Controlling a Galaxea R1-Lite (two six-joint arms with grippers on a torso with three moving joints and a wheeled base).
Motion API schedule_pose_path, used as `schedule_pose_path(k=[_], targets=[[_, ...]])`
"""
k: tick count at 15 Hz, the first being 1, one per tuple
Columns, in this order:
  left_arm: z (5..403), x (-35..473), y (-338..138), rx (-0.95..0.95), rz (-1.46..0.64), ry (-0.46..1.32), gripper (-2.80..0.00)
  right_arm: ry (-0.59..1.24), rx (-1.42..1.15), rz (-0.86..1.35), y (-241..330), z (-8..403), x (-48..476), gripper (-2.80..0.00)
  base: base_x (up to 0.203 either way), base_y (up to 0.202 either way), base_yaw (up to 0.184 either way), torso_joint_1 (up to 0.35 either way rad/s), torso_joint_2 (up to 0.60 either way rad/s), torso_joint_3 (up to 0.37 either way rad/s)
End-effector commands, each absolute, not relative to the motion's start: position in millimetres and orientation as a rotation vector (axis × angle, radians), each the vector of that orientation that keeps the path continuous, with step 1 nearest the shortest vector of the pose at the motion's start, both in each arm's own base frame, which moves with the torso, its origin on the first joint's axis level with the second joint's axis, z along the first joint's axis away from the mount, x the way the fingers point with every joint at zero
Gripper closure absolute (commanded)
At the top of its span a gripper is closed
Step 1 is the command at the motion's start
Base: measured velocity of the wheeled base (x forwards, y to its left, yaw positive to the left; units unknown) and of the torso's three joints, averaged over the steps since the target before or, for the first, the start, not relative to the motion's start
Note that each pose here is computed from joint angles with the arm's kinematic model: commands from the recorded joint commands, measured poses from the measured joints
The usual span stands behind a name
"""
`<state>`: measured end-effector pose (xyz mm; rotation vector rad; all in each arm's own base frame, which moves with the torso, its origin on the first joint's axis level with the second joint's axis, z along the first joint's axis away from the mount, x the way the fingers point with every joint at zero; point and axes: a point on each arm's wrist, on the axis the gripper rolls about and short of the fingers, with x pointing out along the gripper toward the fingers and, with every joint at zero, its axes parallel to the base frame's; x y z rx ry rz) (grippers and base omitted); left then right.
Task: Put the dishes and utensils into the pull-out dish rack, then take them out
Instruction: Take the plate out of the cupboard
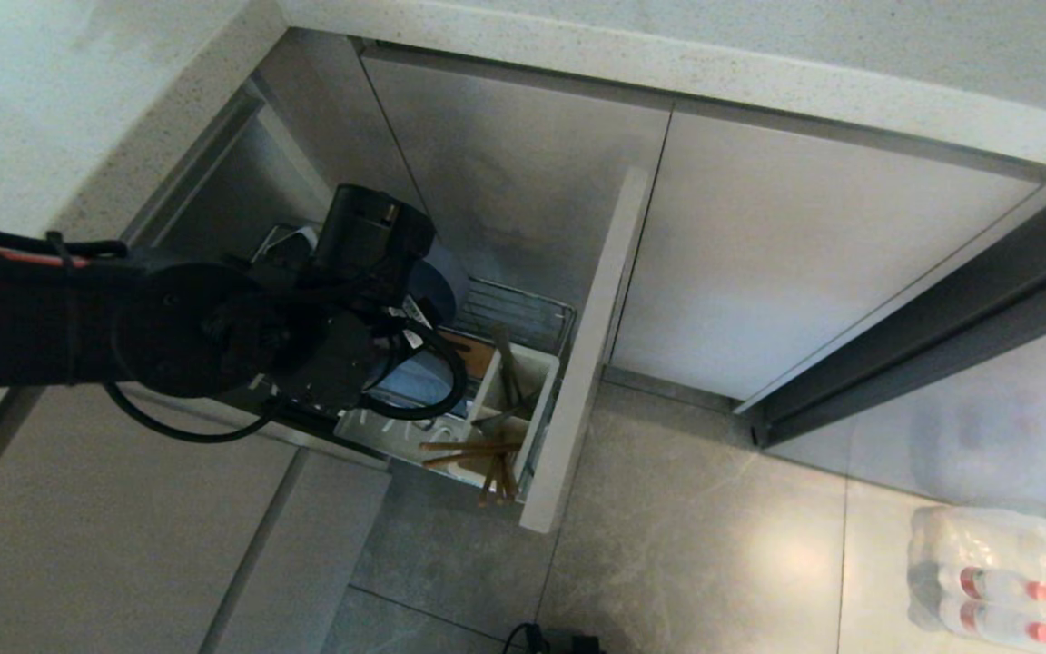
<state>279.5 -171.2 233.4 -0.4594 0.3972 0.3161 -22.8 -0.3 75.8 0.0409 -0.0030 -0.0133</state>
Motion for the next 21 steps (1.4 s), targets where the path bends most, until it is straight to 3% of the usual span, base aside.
schedule_pose_path(k=[1,8,9,21], targets=[[230.4,282.1,-170.5,-0.457,0.329,0.4,-2.8,-0.003,0.041,-0.014,-0.3,75.8,-22.8,0.0,0.0,0.0,0.0,0.0,0.0,0.0],[225.3,285.2,-172.0,-0.447,0.335,0.41,-2.8,-0.002,0.041,-0.014,-0.3,75.8,-22.7,0.0,0.0,0.0,0.0,0.0,0.0,0.0],[224.7,285.5,-172.2,-0.445,0.336,0.411,0.0,-0.002,0.041,-0.014,-0.3,75.8,-22.7,0.0,0.0,0.0,0.0,0.0,0.0,0.0],[233.6,280.3,-169.8,-0.46,0.325,0.394,0.0,-0.002,0.041,-0.014,-0.3,75.8,-22.7,0.0,0.0,0.0,0.0,0.0,0.0,0.0]])
